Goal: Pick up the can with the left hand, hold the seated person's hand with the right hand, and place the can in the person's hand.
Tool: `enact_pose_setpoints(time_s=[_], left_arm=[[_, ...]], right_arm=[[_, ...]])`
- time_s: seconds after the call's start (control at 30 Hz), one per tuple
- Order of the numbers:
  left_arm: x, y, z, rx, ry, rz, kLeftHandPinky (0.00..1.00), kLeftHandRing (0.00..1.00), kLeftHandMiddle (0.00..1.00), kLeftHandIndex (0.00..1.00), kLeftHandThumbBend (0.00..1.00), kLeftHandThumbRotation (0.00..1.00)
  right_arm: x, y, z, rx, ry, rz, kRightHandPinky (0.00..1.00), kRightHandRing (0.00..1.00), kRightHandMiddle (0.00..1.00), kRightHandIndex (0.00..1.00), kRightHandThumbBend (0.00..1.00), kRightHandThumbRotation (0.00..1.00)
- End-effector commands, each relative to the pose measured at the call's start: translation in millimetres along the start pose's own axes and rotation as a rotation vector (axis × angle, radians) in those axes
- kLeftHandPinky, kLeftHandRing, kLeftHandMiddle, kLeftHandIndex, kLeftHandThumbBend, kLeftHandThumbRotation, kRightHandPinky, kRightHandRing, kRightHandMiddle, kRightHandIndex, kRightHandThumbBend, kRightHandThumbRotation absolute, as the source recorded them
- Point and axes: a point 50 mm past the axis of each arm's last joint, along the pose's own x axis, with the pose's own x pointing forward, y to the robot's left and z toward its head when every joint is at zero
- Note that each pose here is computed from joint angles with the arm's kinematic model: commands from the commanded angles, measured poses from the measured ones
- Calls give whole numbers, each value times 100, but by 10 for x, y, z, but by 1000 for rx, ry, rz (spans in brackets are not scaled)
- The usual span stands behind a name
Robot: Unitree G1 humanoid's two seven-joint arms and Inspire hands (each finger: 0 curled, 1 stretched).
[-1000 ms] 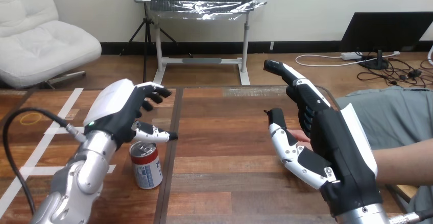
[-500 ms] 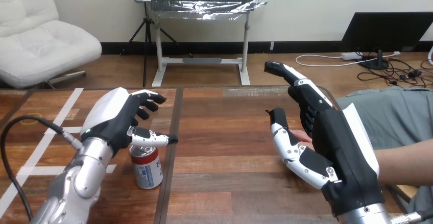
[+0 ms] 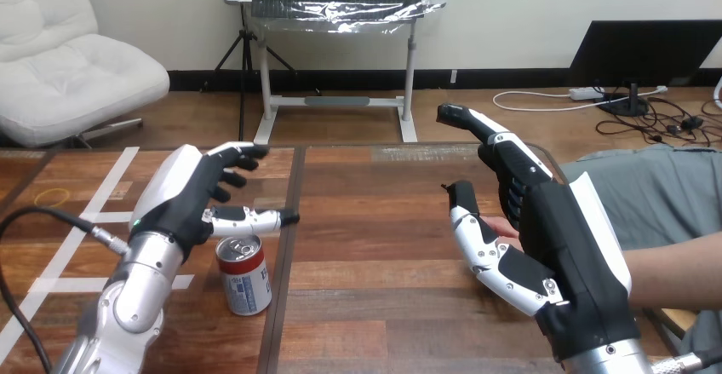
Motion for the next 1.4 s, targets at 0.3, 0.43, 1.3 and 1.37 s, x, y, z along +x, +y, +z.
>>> enact_pose_setpoints(time_s=[0.3, 0.43, 1.3, 1.37], left_arm=[[-28, 36, -24, -152, -41, 137, 71, 76, 80, 80, 90, 33], [-44, 14, -54, -179, -42, 152, 72, 77, 80, 80, 90, 32], [-105, -99, -170, -197, -40, 172, 73, 76, 79, 80, 88, 34], [-107, -105, -173, -194, -43, 173, 73, 76, 79, 79, 88, 34]], right_arm=[[108, -39, 180, -16, -114, 3, 100, 100, 93, 85, 0, 0], [111, -40, 179, -19, -116, 3, 100, 100, 93, 85, 0, 0], [119, -46, 178, -12, -114, 5, 100, 100, 92, 83, 0, 0], [121, -48, 179, -15, -115, 5, 100, 100, 92, 83, 0, 0]])
